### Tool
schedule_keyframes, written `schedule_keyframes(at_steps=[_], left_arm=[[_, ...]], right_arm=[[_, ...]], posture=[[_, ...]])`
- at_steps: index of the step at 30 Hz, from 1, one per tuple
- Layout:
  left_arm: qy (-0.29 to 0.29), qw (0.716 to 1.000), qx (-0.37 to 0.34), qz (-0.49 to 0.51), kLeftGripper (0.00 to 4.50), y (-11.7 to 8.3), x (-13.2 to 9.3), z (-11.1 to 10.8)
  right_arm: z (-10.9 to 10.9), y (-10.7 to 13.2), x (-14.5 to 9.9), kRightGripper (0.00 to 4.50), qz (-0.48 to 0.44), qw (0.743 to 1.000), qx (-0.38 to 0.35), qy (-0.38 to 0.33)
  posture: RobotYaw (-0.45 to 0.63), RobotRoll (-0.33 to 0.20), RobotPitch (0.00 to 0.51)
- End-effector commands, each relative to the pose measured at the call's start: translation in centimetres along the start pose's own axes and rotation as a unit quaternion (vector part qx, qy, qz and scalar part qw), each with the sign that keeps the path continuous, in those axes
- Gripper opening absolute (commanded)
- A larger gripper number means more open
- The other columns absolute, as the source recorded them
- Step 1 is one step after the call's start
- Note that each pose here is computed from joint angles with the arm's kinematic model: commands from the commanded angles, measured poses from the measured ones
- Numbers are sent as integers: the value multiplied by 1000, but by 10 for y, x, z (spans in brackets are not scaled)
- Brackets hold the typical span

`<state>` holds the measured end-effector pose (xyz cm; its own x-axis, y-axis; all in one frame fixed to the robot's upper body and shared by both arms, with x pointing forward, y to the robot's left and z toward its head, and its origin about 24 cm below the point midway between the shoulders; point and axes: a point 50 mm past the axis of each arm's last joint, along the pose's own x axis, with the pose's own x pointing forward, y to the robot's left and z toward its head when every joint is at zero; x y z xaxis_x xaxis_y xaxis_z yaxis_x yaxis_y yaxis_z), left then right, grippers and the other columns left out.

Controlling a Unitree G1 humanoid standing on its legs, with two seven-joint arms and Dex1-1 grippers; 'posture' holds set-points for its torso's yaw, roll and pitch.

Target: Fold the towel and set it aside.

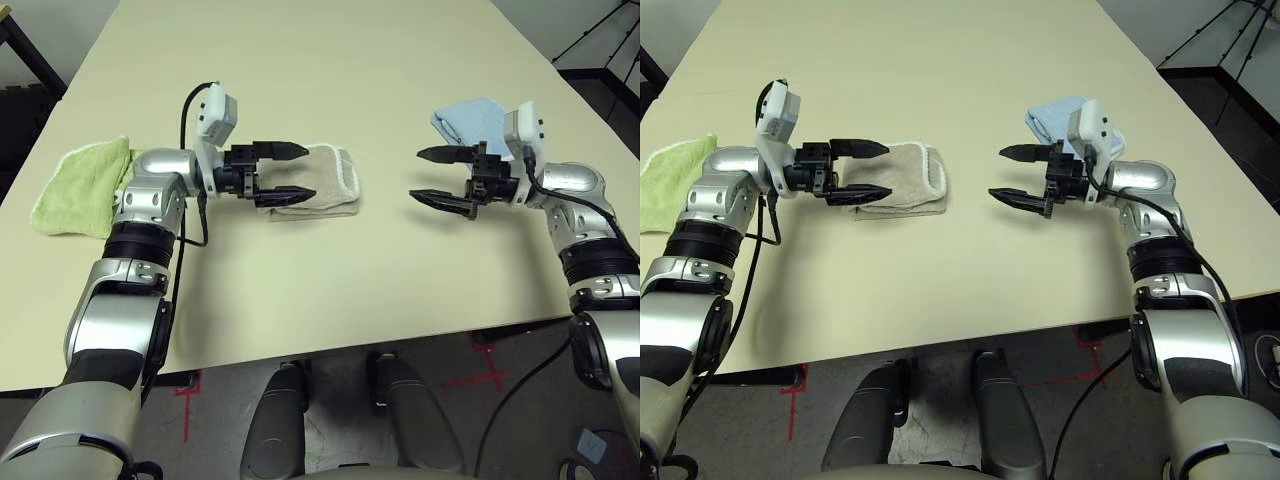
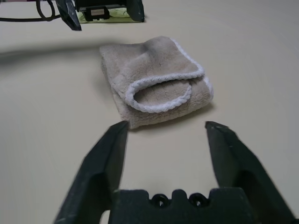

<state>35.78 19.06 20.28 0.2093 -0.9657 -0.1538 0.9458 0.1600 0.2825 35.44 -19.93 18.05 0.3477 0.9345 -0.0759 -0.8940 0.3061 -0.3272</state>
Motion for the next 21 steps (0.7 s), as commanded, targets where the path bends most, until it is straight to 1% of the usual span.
schedule_keyframes(at_steps=[1,4,7,12,17,20,21], left_arm=[[12,1000,3,-1,4500,-1,-9,-5],[18,1000,-6,2,4500,-1,-12,-8],[27,999,-16,12,4500,0,-15,-11],[44,998,-21,31,4500,1,-21,-16],[71,997,-21,30,4500,-3,-28,-29],[71,996,-28,35,3902,-4,-31,-31],[69,997,-29,37,3557,-3,-31,-31]], right_arm=[[2,1,3,2235,5,1000,-4,-3],[0,3,5,1206,7,1000,-4,-4],[0,3,7,54,8,1000,-4,-7],[2,4,11,19,9,1000,-4,-12],[3,4,13,19,12,1000,-7,-15],[3,4,13,0,14,1000,-7,-16],[3,4,13,0,14,1000,-7,-16]], posture=[[13,0,186],[13,0,186],[14,0,190],[14,0,191],[13,0,193],[13,0,193],[13,0,194]])
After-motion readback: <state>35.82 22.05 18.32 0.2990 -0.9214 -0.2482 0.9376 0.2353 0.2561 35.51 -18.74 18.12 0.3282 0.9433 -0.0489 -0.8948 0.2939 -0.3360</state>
